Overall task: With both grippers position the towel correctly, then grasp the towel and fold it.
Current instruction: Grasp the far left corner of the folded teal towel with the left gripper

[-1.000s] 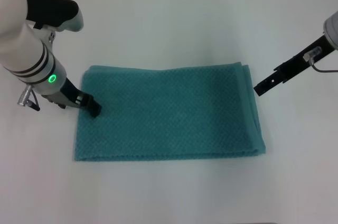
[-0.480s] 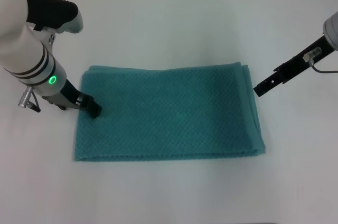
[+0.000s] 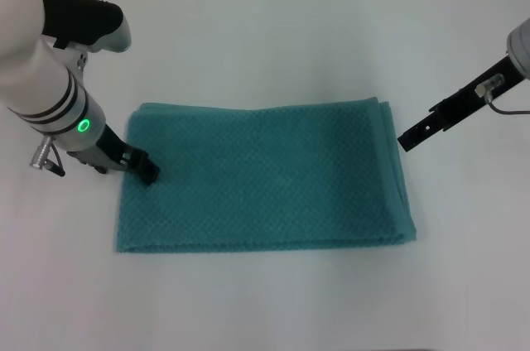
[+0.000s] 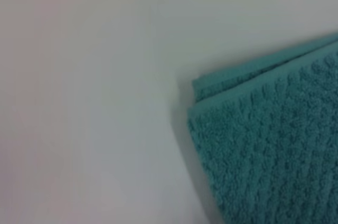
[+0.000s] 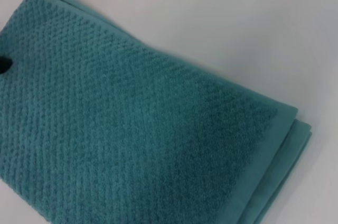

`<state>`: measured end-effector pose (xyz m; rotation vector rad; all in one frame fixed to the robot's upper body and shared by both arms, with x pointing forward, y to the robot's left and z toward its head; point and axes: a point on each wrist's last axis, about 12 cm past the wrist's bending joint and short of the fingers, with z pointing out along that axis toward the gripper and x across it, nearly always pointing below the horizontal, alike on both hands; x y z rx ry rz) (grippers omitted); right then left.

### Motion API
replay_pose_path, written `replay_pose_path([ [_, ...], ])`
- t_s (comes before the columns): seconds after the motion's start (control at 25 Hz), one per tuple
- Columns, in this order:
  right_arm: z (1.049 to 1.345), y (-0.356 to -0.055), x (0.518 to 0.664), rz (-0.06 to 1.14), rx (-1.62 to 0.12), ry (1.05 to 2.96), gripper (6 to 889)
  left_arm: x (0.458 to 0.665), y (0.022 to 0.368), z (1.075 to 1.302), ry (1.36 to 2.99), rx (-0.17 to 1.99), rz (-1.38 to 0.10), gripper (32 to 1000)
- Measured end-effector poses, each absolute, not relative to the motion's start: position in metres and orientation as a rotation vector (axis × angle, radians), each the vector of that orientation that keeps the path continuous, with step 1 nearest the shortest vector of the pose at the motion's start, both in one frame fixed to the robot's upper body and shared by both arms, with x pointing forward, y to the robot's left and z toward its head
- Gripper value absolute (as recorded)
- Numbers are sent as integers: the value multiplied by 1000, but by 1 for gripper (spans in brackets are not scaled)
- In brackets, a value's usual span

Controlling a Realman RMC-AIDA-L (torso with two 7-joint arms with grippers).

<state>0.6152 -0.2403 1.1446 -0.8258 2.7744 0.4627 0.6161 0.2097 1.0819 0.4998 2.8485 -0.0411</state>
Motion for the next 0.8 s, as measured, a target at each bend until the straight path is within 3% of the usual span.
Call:
replay_pose_path([
  [0.2, 1144, -241, 615, 463, -825, 2775, 858, 616, 209, 1083, 2845, 501, -48, 842],
  [0.4, 1144, -241, 615, 463, -824, 2776, 858, 616, 207, 1083, 2848, 510, -46, 625],
  [0.52, 1144, -241, 615, 463, -822, 2777, 858, 616, 207, 1083, 2848, 513, -45, 412],
  [0.8, 1143, -242, 614, 464, -817, 2780, 857, 616, 203, 1084, 2839, 547, -28, 258],
])
